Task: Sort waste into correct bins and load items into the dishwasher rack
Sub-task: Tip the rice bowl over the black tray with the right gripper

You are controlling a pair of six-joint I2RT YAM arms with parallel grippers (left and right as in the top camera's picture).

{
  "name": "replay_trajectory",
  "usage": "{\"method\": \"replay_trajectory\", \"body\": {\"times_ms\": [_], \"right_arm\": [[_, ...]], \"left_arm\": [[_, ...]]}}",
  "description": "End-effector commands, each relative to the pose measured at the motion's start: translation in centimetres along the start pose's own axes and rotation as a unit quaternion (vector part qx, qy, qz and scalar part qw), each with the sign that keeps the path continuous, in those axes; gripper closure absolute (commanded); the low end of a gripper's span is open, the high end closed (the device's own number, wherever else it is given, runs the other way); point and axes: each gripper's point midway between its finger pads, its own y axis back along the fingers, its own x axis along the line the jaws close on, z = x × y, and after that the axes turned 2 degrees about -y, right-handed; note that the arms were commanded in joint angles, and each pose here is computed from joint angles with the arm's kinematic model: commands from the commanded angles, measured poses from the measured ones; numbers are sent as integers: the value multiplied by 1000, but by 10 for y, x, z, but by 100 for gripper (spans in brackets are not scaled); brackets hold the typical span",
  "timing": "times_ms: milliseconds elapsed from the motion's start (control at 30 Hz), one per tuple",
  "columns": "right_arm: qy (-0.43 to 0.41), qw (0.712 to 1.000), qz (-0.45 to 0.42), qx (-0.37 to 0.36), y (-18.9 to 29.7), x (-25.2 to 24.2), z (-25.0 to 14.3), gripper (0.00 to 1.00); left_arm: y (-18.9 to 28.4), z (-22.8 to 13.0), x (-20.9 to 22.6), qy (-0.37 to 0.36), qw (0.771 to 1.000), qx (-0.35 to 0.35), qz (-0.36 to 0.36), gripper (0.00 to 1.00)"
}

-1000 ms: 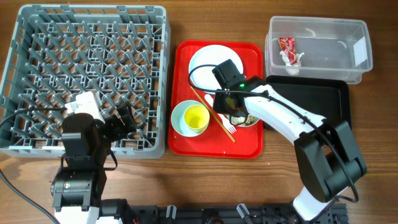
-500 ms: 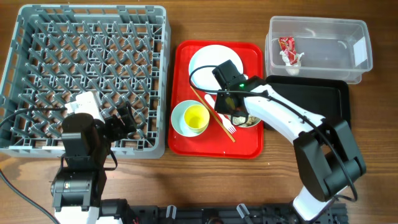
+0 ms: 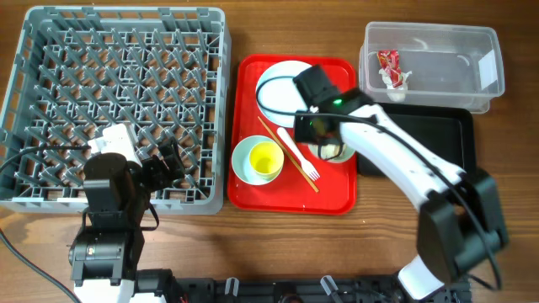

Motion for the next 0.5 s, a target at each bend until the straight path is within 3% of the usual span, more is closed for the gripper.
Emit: {"method": "replay_trajectory", "body": {"times_ms": [0, 300, 467], "right_arm": [[9, 996, 84, -35, 52, 3, 28, 96], [-57, 972, 227, 13, 60, -88, 39, 96], [-100, 921, 376, -1, 59, -104, 30, 96]], "left_arm": [[4, 10, 0, -6, 1000, -14, 2, 0], [4, 10, 0, -6, 1000, -14, 2, 0], [4, 10, 0, -6, 1000, -14, 2, 0]]}}
